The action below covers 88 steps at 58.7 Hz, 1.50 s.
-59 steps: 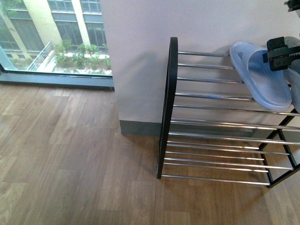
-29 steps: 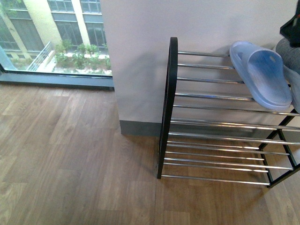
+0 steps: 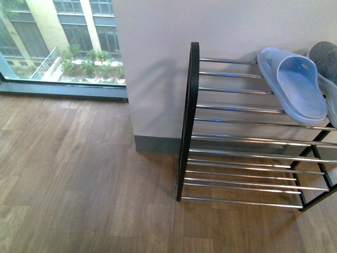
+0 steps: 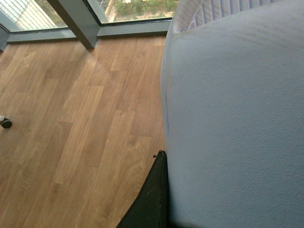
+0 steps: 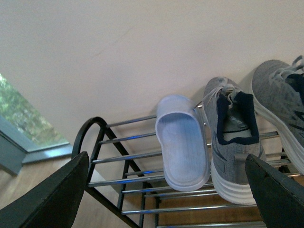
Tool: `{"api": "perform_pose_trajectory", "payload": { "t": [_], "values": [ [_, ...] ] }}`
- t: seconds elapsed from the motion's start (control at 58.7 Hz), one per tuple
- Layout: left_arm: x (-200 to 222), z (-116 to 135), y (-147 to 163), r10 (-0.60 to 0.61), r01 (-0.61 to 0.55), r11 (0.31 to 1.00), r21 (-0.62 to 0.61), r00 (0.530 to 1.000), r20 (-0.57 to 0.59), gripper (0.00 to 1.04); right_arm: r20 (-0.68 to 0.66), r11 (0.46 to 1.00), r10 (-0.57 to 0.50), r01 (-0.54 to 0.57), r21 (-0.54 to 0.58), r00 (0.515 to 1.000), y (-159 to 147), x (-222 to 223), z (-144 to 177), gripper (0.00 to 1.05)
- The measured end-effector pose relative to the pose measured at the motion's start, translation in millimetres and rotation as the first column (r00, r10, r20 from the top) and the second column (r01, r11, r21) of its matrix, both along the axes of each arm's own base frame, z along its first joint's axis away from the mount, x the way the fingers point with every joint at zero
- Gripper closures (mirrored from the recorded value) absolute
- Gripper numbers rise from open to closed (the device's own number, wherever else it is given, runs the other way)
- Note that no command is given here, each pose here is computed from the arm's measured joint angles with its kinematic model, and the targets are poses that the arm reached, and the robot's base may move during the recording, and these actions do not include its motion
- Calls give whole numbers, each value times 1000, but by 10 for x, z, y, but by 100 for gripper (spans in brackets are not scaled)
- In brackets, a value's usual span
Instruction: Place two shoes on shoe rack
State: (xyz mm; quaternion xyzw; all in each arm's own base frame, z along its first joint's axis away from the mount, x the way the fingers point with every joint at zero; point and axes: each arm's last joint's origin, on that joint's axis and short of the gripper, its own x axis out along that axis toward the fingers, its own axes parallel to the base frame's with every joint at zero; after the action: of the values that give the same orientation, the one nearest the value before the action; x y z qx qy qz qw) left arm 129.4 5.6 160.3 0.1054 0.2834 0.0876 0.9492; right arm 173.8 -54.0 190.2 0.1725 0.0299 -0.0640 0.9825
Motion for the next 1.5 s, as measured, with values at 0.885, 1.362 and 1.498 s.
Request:
{"api": "perform_pose_trajectory", "payload": {
  "t": [0.885,1.362,1.498],
  "values": [
    [0,0,0,0,0,1000,0,1000,0,103,40,935,130,-109,-338,991,399,-390,-215,103],
    [0,0,0,0,0,1000,0,1000,0,103,56,934,134,-107,-340,989,536,-540,-174,103],
    [0,0,0,0,0,1000,0,1000,0,103,57,934,134,-107,-341,989,536,-572,-172,103]
  ]
}}
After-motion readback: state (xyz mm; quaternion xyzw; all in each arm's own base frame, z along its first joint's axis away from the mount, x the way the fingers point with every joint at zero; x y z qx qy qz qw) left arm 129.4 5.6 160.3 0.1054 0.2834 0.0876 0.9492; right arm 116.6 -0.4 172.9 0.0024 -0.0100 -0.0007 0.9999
